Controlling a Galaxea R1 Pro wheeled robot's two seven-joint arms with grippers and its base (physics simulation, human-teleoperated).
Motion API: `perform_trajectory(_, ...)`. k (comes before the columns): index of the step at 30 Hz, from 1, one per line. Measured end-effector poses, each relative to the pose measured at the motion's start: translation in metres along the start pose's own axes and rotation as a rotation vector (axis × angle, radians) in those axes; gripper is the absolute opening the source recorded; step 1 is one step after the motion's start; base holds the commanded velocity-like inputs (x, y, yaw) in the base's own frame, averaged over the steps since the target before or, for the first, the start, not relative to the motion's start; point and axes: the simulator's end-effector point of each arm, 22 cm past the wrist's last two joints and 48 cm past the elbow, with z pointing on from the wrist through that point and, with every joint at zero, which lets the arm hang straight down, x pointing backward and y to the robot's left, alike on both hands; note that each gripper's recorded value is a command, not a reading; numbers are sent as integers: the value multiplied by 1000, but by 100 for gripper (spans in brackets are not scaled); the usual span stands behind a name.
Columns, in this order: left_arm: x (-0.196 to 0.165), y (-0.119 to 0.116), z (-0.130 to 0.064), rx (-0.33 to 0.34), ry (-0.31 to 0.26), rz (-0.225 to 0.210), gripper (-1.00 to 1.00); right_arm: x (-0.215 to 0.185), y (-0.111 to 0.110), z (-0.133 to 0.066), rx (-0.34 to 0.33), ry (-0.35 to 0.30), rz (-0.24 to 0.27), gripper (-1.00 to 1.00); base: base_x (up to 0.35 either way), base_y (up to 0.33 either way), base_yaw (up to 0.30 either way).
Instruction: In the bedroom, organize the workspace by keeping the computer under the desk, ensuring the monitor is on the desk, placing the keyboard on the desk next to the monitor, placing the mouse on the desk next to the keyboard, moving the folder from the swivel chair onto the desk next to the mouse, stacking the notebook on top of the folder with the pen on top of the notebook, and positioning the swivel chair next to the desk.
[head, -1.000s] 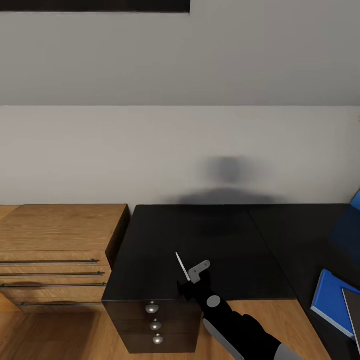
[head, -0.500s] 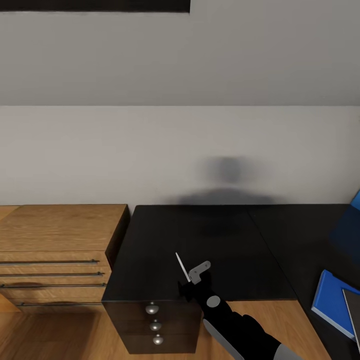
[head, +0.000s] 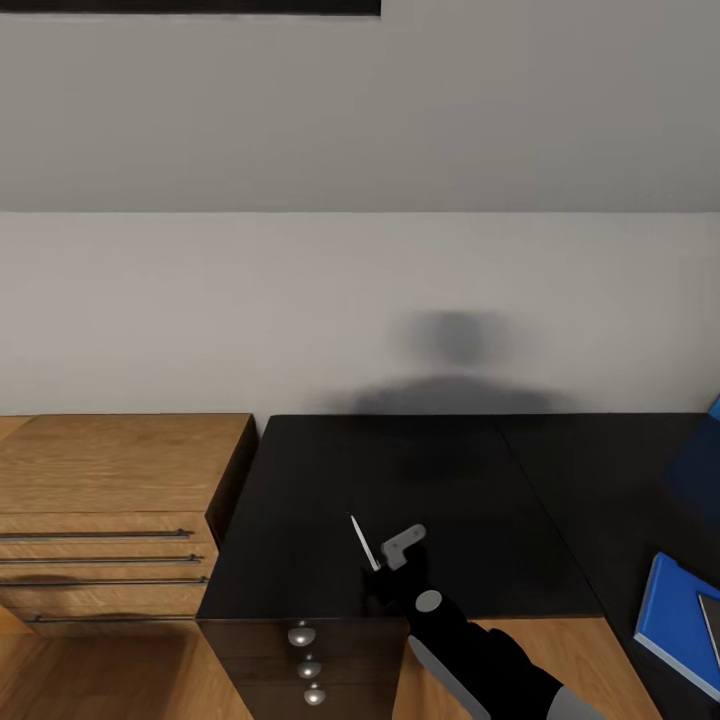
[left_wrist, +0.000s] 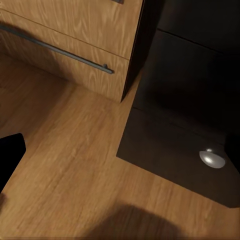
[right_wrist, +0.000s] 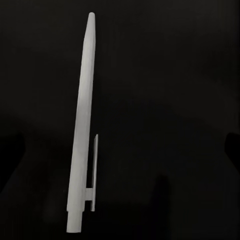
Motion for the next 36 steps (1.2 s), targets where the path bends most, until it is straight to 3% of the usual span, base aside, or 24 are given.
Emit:
perform_trajectory(15, 4, 9, -2, -21, 13, 7, 100, 9, -4, 2, 8, 42, 10, 100, 1, 0, 0)
perform_trajectory(24, 4, 10, -2, -21, 12, 9, 100, 23, -7, 2, -2, 121, 88, 100, 0, 0, 0)
perform_trajectory(36, 4, 9, -2, -18, 11, 9, 100, 30, -4, 1, -11, 162, 93, 100, 0, 0, 0)
